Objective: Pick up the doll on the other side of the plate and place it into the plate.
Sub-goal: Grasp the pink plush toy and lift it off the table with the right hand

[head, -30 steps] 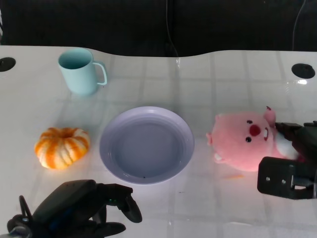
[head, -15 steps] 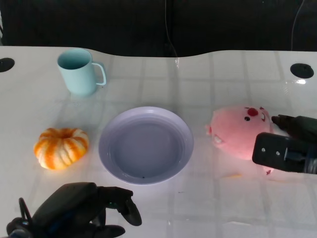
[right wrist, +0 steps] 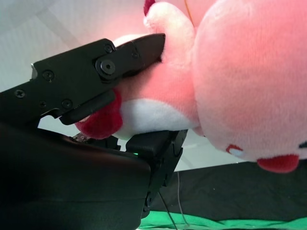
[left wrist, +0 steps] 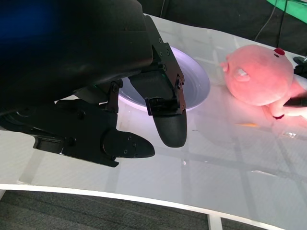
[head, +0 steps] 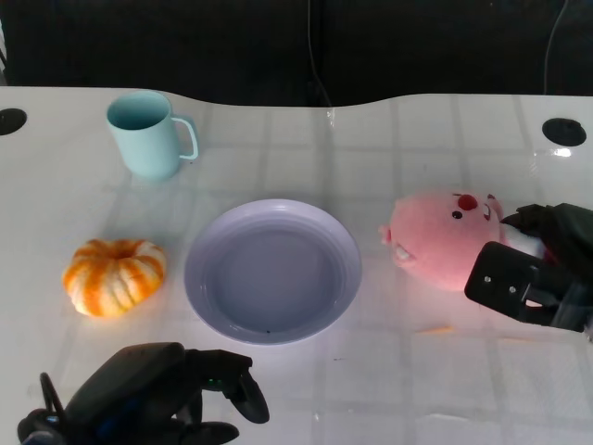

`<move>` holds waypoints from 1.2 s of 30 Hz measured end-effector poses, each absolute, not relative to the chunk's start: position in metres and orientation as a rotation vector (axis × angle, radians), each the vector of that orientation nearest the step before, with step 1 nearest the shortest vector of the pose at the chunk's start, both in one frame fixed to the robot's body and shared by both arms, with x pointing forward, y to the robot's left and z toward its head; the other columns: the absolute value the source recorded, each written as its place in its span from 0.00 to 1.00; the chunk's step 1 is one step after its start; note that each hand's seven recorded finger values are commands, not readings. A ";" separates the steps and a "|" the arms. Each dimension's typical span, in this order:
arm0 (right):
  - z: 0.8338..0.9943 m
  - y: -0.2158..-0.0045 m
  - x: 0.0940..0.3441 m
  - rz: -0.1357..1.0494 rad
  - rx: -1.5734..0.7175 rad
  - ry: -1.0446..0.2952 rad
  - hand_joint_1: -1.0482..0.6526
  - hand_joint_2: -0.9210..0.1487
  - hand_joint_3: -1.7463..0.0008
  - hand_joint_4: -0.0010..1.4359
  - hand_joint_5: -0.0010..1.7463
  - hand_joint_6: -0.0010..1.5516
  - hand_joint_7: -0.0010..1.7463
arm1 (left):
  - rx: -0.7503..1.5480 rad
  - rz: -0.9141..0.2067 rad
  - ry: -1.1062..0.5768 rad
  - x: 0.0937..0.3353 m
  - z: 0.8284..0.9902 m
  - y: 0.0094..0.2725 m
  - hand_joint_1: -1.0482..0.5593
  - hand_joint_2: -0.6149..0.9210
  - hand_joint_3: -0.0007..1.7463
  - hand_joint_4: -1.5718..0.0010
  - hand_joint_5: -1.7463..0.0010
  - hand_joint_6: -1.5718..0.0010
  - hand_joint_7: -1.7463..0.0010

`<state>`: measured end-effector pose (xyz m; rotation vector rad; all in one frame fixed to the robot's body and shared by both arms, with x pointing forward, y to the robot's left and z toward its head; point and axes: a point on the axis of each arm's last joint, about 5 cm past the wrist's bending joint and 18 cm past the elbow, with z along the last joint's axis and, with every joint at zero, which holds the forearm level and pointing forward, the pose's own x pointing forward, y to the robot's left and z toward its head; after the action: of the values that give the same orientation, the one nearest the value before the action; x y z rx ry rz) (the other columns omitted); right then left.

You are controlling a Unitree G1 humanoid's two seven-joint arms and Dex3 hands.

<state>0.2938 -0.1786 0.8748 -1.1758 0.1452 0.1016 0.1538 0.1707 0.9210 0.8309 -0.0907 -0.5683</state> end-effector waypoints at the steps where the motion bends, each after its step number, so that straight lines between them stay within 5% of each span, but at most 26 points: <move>1: 0.875 -0.179 0.294 0.099 -1.171 0.142 0.46 0.05 0.77 0.53 0.87 0.54 0.61 | 0.831 -0.568 -0.092 0.154 0.921 0.171 0.55 1.00 0.14 0.59 0.14 0.51 0.52; 6: 0.878 -0.179 0.295 0.101 -1.165 0.139 0.45 0.06 0.75 0.55 0.84 0.58 0.52 | 0.827 -0.572 -0.108 0.156 0.922 0.170 0.55 1.00 0.14 0.59 0.12 0.51 0.52; 10: 0.884 -0.177 0.295 0.094 -1.130 0.104 0.46 0.09 0.77 0.55 0.99 0.51 0.77 | 0.825 -0.574 -0.102 0.158 0.919 0.172 0.54 1.00 0.14 0.59 0.11 0.51 0.52; 11: 0.885 -0.177 0.295 0.088 -1.116 0.098 0.46 0.13 0.73 0.57 0.99 0.48 0.89 | 0.824 -0.573 -0.100 0.158 0.919 0.172 0.54 1.00 0.14 0.59 0.11 0.51 0.52; 14: 0.887 -0.177 0.293 0.065 -1.077 0.077 0.47 0.31 0.48 0.60 1.00 0.46 0.99 | 0.819 -0.572 -0.105 0.159 0.919 0.173 0.54 1.00 0.14 0.59 0.11 0.52 0.52; 17: 0.893 -0.175 0.292 0.056 -1.029 0.034 0.48 0.42 0.34 0.62 1.00 0.48 1.00 | 0.819 -0.575 -0.106 0.159 0.919 0.173 0.54 1.00 0.14 0.60 0.11 0.52 0.52; 23: 0.900 -0.169 0.287 0.058 -0.938 -0.046 0.51 0.51 0.24 0.63 1.00 0.49 1.00 | 0.818 -0.576 -0.093 0.160 0.917 0.174 0.54 1.00 0.14 0.60 0.12 0.52 0.53; 36: 0.914 -0.126 0.284 0.203 -0.855 -0.194 0.52 0.48 0.28 0.65 1.00 0.49 1.00 | 0.826 -0.578 -0.090 0.158 0.918 0.171 0.55 1.00 0.15 0.61 0.14 0.51 0.53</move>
<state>0.2842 -0.1259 0.9141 -0.8555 -0.1940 0.2035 0.1578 0.1706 0.9176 0.8256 -0.0900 -0.5781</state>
